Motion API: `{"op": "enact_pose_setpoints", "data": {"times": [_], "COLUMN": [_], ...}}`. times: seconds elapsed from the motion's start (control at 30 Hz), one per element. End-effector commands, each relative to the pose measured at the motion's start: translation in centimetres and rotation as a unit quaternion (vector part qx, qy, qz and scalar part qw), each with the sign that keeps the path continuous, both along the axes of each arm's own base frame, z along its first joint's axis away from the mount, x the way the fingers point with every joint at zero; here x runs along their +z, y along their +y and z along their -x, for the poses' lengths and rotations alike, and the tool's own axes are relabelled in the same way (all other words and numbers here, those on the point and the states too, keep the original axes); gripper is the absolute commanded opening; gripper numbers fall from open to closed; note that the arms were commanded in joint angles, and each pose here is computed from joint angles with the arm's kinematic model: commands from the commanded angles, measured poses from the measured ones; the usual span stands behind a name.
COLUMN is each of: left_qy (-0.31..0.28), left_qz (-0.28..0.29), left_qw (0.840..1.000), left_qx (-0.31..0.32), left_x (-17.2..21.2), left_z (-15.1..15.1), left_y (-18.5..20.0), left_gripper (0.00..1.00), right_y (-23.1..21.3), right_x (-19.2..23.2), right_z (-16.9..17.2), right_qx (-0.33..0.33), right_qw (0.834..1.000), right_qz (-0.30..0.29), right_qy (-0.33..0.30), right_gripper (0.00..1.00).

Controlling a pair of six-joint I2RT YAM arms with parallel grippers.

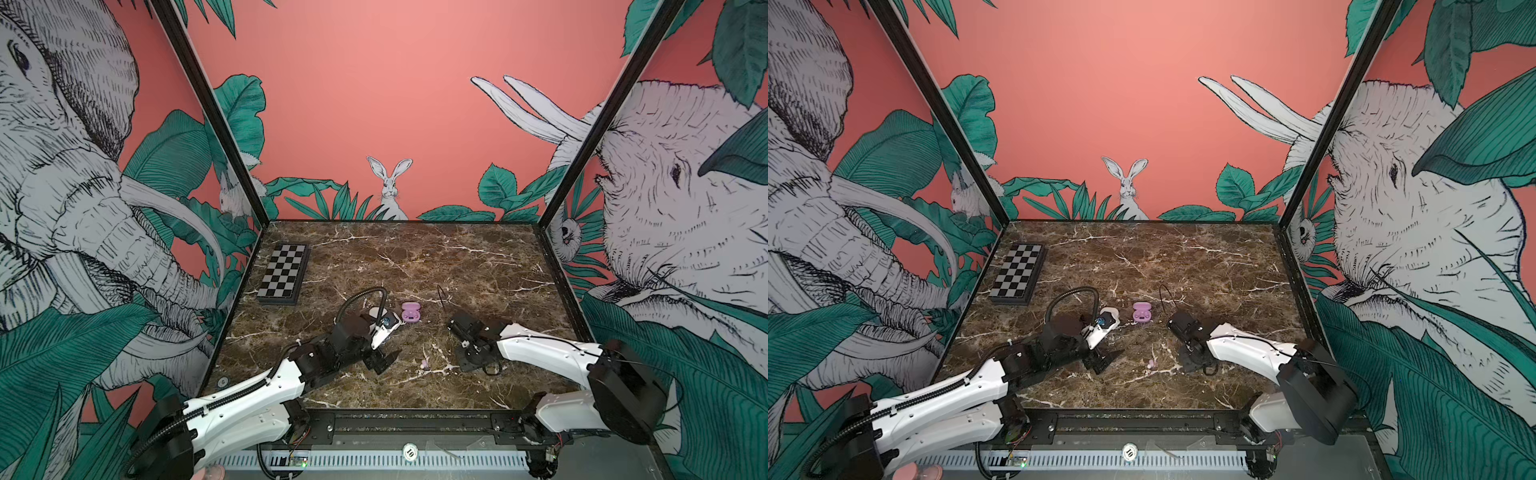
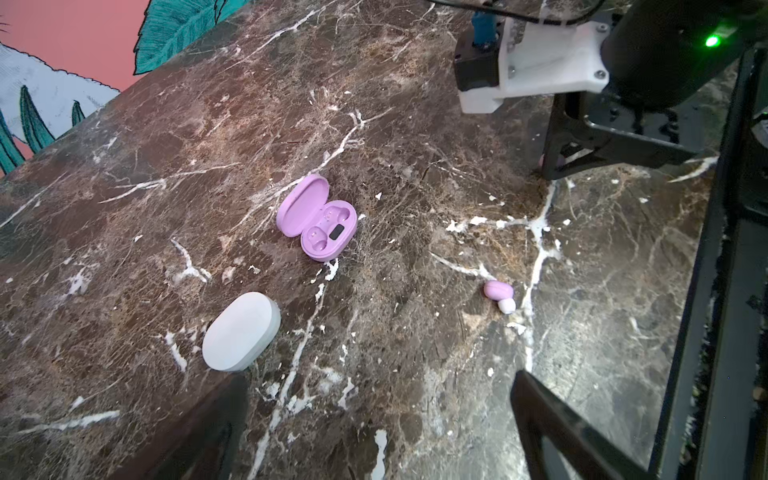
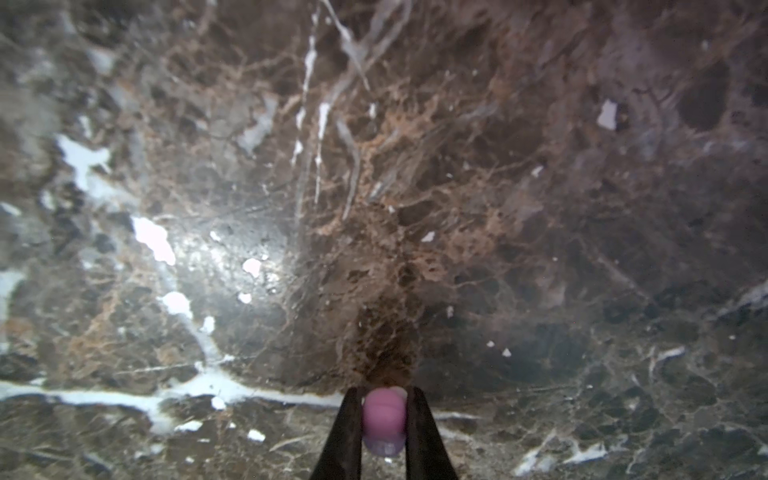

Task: Insert the wireless bluetooth earbuds into the charging case
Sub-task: 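Lift and carry the pink earbud with the right gripper to the case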

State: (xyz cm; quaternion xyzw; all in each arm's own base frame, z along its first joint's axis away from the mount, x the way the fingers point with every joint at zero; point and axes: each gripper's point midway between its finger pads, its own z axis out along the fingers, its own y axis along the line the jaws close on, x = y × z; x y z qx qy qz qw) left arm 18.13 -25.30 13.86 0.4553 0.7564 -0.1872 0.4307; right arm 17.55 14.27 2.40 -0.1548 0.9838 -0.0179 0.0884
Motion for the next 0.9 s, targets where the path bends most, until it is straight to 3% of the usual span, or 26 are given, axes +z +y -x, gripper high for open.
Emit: {"op": "enact_pose_setpoints", "data": {"times": [0.0,0.3,0.6,0.87], "left_qy": [-0.024,-0.113,-0.191,-0.197], "left_qz": [0.010,0.040,0.061,0.064], "left_qw": [1.000,0.989,0.965,0.965], "left_qx": [0.005,0.085,0.168,0.163], "left_x": [1.8,5.4,8.4,8.7], "left_z": [-0.5,-2.6,-4.0,-3.8], "left_y": [-0.1,2.6,6.1,6.2], "left_gripper": [0.99,0.99,0.99,0.99], "right_y": [0.8,5.8,11.1,14.0], "right_x": [2.1,5.8,6.8,6.0], "right_z": [-0.7,-3.4,-7.2,-10.6], "right_qx": [0.005,0.039,0.093,0.135], "right_qw": [1.000,0.992,0.986,0.984], "right_qz": [-0.017,-0.107,-0.130,-0.104], "right_qy": [-0.022,-0.055,-0.057,-0.060], "right_gripper": [0.12,0.11,0.10,0.11]}}
